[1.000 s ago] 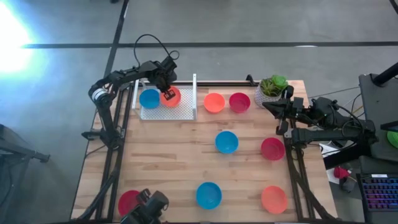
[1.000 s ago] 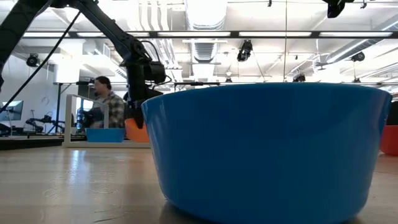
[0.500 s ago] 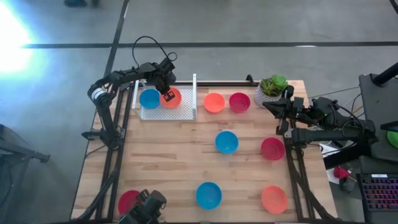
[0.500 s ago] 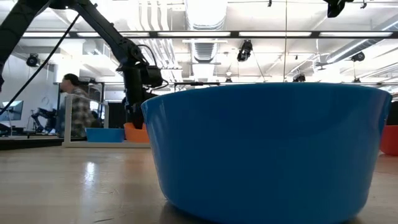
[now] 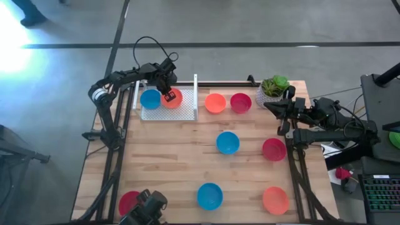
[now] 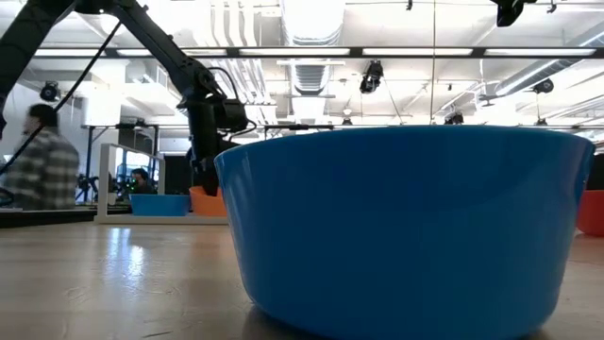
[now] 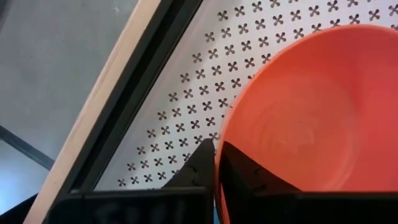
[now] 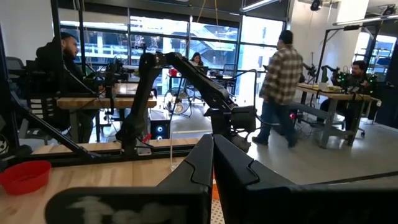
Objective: Pick & Place Mini bowls
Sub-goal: Put the left orange bowl on the shelf
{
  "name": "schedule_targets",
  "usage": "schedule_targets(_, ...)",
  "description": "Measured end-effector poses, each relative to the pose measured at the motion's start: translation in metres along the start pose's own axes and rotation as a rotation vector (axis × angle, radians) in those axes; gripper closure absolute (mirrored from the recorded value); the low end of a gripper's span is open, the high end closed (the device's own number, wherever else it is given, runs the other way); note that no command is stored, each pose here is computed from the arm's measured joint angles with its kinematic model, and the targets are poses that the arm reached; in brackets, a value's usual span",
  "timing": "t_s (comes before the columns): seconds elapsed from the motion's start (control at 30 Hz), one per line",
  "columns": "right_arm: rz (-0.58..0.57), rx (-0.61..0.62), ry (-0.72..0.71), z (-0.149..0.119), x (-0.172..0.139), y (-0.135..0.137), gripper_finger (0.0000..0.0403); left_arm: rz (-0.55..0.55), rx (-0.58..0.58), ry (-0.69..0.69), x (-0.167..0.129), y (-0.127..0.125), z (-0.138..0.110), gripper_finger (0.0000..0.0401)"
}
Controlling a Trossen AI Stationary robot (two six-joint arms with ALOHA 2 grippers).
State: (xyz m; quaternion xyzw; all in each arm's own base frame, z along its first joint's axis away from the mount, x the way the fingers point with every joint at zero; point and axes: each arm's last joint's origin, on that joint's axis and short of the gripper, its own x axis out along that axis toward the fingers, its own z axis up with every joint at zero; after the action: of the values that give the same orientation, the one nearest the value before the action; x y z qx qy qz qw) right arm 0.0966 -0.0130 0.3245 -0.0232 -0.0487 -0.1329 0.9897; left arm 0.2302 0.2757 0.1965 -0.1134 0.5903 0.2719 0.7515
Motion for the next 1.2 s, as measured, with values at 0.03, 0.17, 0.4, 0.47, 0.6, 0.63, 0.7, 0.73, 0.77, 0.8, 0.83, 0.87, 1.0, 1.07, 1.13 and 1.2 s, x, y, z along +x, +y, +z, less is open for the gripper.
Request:
schedule_targets(0.03, 0.0, 0.0, 0.0, 0.0, 0.0, 0.0, 0.0394, 0.002, 0.0, 0.001, 0.0, 0.0, 0.0, 0.0382)
schedule_targets(0.17, 0.0, 0.0, 0.0, 0.0, 0.0, 0.0, 0.0394, 0.044, 0.0, 0.015, 0.0, 0.001, 0.0, 0.0369)
schedule_targets(0.4, 0.0, 0.0, 0.0, 0.0, 0.0, 0.0, 0.0394, 0.087, 0.0, 0.032, 0.0, 0.002, -0.001, 0.0343)
schedule_targets(0.47, 0.0, 0.0, 0.0, 0.0, 0.0, 0.0, 0.0394, 0.081, -0.001, 0.049, -0.001, 0.002, -0.002, 0.0342)
schedule_targets(0.6, -0.001, -0.001, 0.0, 0.0, 0.0, 0.0, 0.0394, 0.069, -0.005, 0.088, -0.007, 0.002, -0.003, 0.0341)
schedule_targets(0.63, -0.001, -0.004, 0.0, 0.0, 0.0, 0.0, 0.0394, 0.065, -0.004, 0.1, -0.009, 0.003, -0.002, 0.0341)
schedule_targets(0.7, -0.001, -0.008, 0.0, 0.0, 0.0, 0.0, 0.0394, 0.061, -0.001, 0.112, -0.013, 0.003, -0.001, 0.0341)
schedule_targets(0.73, -0.001, -0.008, 0.0, 0.0, 0.0, 0.0, 0.0394, 0.058, -0.001, 0.111, -0.015, 0.003, 0.0, 0.0341)
schedule_targets(0.77, -0.001, -0.008, 0.0, 0.0, 0.0, 0.0, 0.0394, 0.052, 0.0, 0.106, -0.017, 0.003, 0.001, 0.0341)
schedule_targets(0.8, -0.001, -0.008, 0.0, 0.0, 0.0, 0.0, 0.0394, 0.041, 0.001, 0.099, -0.018, 0.002, 0.002, 0.0341)
schedule_targets(0.83, -0.001, -0.008, 0.0, 0.0, 0.0, 0.0, 0.0394, 0.021, 0.004, 0.091, -0.019, 0.001, 0.004, 0.0341)
schedule_targets(0.87, -0.001, -0.009, 0.0, 0.0, 0.0, 0.0, 0.0394, 0.0, 0.011, 0.082, -0.02, -0.001, 0.005, 0.0341)
schedule_targets(1.0, -0.001, -0.003, 0.0, 0.0, 0.0, 0.0, 0.0394, -0.085, 0.067, 0.07, -0.02, -0.013, 0.007, 0.0341)
schedule_targets(1.07, -0.001, -0.003, 0.0, 0.0, 0.0, 0.0, 0.0394, -0.102, 0.112, 0.09, -0.02, -0.021, 0.006, 0.0341)
schedule_targets(1.13, -0.001, -0.003, 0.0, 0.0, 0.0, 0.0, 0.0394, -0.113, 0.162, 0.098, -0.019, -0.03, 0.006, 0.0341)
schedule_targets(1.2, -0.001, -0.001, 0.0, 0.0, 0.0, 0.0, 0.0394, -0.119, 0.205, 0.094, -0.019, -0.038, 0.007, 0.0341)
